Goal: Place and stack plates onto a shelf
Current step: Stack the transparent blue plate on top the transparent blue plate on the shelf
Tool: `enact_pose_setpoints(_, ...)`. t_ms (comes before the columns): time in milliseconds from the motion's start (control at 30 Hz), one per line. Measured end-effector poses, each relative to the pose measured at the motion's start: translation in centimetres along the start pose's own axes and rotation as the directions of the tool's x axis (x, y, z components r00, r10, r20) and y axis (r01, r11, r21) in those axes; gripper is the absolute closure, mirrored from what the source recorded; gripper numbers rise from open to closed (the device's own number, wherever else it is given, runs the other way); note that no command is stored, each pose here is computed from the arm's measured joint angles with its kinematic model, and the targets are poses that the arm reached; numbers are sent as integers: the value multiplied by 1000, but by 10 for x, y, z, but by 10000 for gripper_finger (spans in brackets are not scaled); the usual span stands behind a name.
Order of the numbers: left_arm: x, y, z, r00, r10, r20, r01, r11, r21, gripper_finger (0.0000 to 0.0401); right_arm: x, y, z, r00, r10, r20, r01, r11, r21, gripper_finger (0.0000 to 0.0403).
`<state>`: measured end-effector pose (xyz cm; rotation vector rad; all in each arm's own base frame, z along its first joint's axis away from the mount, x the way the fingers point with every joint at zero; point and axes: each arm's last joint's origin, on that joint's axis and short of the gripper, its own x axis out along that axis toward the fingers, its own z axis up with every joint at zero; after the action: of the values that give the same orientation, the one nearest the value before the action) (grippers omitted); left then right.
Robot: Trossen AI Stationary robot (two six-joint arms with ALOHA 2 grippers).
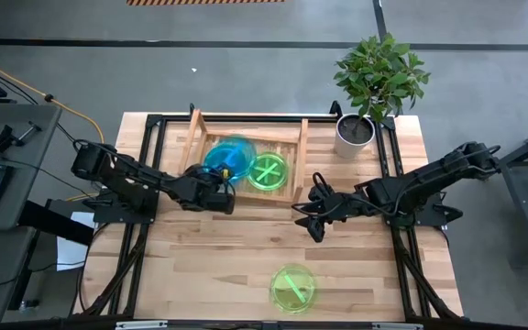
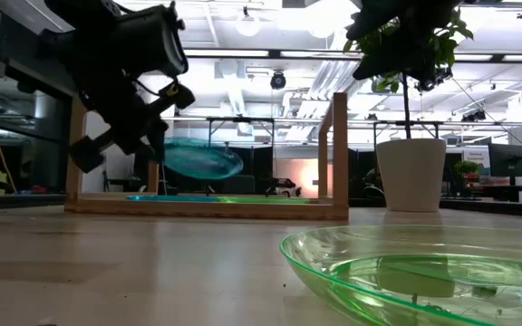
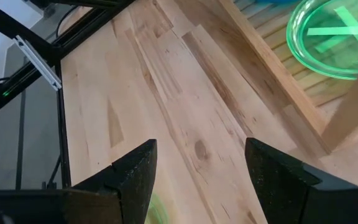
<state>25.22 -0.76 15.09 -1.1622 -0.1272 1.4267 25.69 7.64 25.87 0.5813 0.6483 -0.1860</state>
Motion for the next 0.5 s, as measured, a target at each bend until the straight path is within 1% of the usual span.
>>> enact_pose_setpoints(133, 0, 5, 4, 999, 51, 14, -52, 996, 71, 400, 0, 0, 0, 1000, 0, 0, 0, 1000, -9, 174)
enact_pose_setpoints(267, 3, 9, 11, 994, 90, 63, -98, 987, 126, 400, 0, 0, 0, 1000, -1, -1, 1, 1000, -10, 174)
enact_pose_setpoints(500, 10, 8, 18, 988, 120, 97, -132, 982, 137, 400, 0, 0, 0, 1000, -1, -1, 1, 1000, -10, 174)
